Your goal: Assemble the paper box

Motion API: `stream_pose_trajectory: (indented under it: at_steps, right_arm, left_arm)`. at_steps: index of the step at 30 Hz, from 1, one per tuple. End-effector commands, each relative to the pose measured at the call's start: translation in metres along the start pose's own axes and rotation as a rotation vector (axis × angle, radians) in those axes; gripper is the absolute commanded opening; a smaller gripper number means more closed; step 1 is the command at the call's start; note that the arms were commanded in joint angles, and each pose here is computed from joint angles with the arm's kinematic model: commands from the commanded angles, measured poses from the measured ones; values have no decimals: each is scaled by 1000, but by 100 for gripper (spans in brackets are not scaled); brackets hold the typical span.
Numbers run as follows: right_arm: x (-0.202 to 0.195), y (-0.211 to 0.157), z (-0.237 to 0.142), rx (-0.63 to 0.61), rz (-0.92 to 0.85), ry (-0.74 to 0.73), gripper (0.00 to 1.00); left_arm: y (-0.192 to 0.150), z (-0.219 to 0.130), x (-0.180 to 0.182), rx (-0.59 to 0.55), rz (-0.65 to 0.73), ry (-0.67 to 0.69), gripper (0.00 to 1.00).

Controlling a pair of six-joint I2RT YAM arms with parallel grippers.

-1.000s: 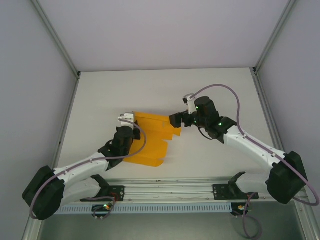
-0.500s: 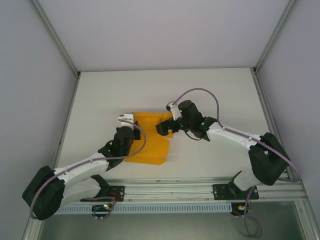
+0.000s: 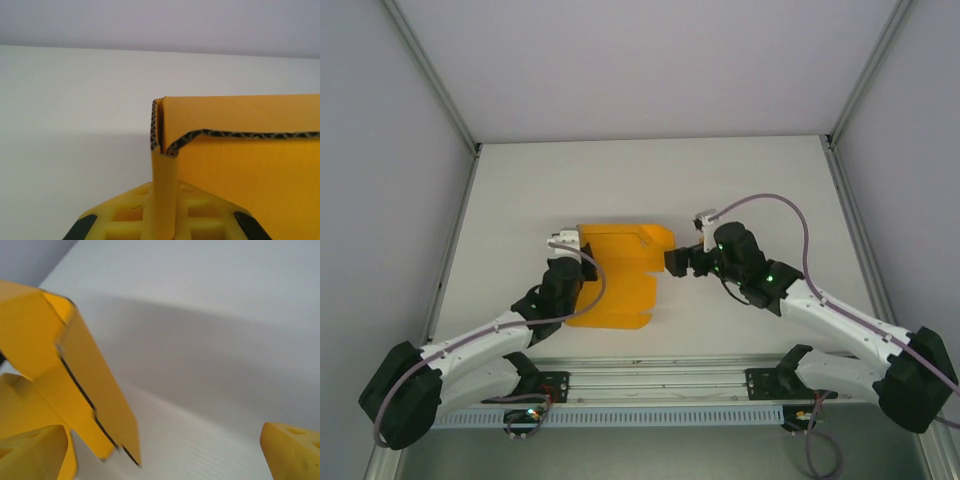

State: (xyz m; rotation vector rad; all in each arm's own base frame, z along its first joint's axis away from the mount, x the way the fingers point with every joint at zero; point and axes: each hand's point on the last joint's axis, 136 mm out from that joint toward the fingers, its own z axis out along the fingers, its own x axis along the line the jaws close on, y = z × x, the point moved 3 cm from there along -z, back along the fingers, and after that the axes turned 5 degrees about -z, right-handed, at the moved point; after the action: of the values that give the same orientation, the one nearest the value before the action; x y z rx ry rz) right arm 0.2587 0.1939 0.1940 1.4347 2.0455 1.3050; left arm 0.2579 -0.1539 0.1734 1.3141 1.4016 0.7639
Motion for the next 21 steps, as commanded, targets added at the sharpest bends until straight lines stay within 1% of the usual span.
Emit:
stream_pose_trajectory:
  at_steps: [1, 3, 6, 9, 12, 17, 21]
  right_arm:
    - [-19, -30, 1, 67, 47, -88, 100]
    - [-20, -35, 5, 76, 52, -90, 100]
    - [-23, -33, 15, 82, 50, -115, 100]
    - [-16, -24, 26, 86, 14, -93, 100]
    - [-11, -9, 34, 56, -5, -75, 100]
    - [9, 8, 43, -5, 11, 43, 100]
    - [17, 12, 51, -70, 116, 109, 100]
  left_arm:
    - [4, -4, 4, -18, -46, 6, 0]
    - [4, -5, 4, -17, -46, 6, 0]
    - [4, -6, 3, -11, -43, -7, 0]
    - [3, -6, 2, -5, -35, -10, 0]
    - [0, -6, 2, 5, -23, -12, 0]
    - [-1, -5, 2, 9, -37, -13, 0]
    - [-1, -1, 2, 10, -55, 7, 0]
